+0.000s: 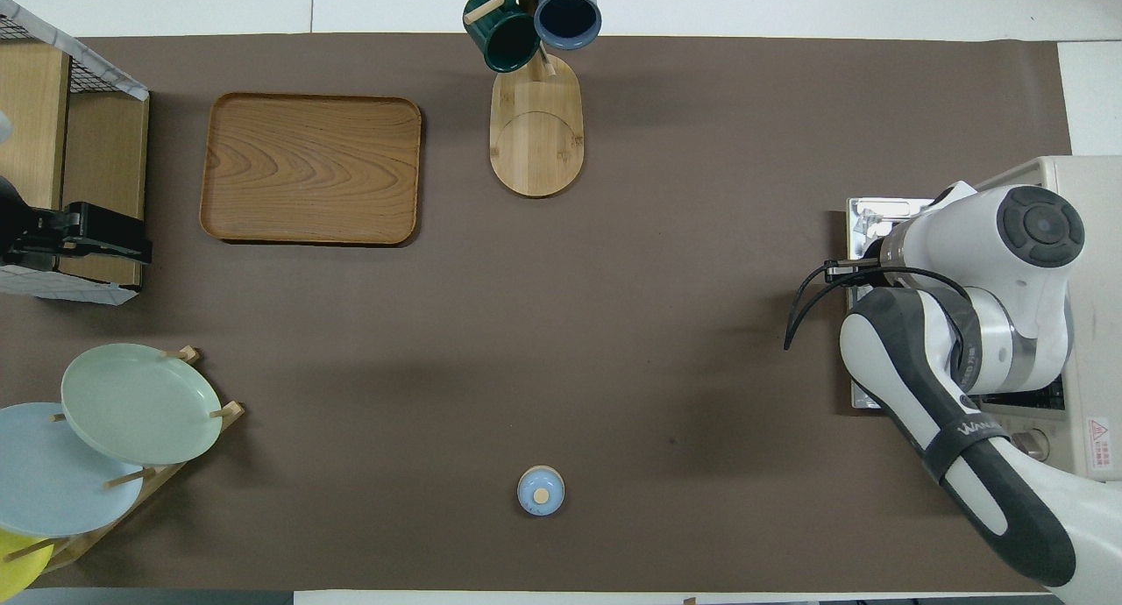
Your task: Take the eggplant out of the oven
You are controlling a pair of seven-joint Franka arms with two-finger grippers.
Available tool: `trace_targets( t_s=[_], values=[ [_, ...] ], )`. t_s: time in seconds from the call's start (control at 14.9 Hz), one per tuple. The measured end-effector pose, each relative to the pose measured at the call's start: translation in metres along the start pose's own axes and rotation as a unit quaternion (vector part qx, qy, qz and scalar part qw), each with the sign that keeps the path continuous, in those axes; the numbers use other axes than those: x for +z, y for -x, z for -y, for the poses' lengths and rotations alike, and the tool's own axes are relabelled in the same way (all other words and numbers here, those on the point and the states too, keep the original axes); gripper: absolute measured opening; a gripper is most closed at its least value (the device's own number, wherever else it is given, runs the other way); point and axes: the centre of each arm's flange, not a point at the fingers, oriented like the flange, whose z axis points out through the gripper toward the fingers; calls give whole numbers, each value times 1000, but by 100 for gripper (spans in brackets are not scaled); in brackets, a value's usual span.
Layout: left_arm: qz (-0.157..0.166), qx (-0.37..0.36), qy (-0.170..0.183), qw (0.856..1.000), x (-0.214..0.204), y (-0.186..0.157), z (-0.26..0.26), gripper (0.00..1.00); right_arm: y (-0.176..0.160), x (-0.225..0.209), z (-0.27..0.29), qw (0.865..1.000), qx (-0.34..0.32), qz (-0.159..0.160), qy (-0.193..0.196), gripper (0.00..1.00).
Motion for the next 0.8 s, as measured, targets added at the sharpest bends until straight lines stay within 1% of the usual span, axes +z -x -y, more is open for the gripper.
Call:
trace_targets(
  t_s=[0.27,0.4,0.54,0.74,0.8],
  values=[
    [0,0,0,1000,0,0,0,100,-2,-3,8,1000,2,1,-4,1],
    [0,0,0,1000,0,0,0,100,-8,-18,19,1000,-1,14,-4,1],
    [0,0,0,1000,0,0,0,100,-18,-52,23,999,15,28,-4,19],
    [0,0,0,1000,0,0,0,100,-20,-94,-1,998,36,42,3,53],
    [0,0,0,1000,0,0,0,100,-17,-100,-13,998,41,45,10,55]
  ],
)
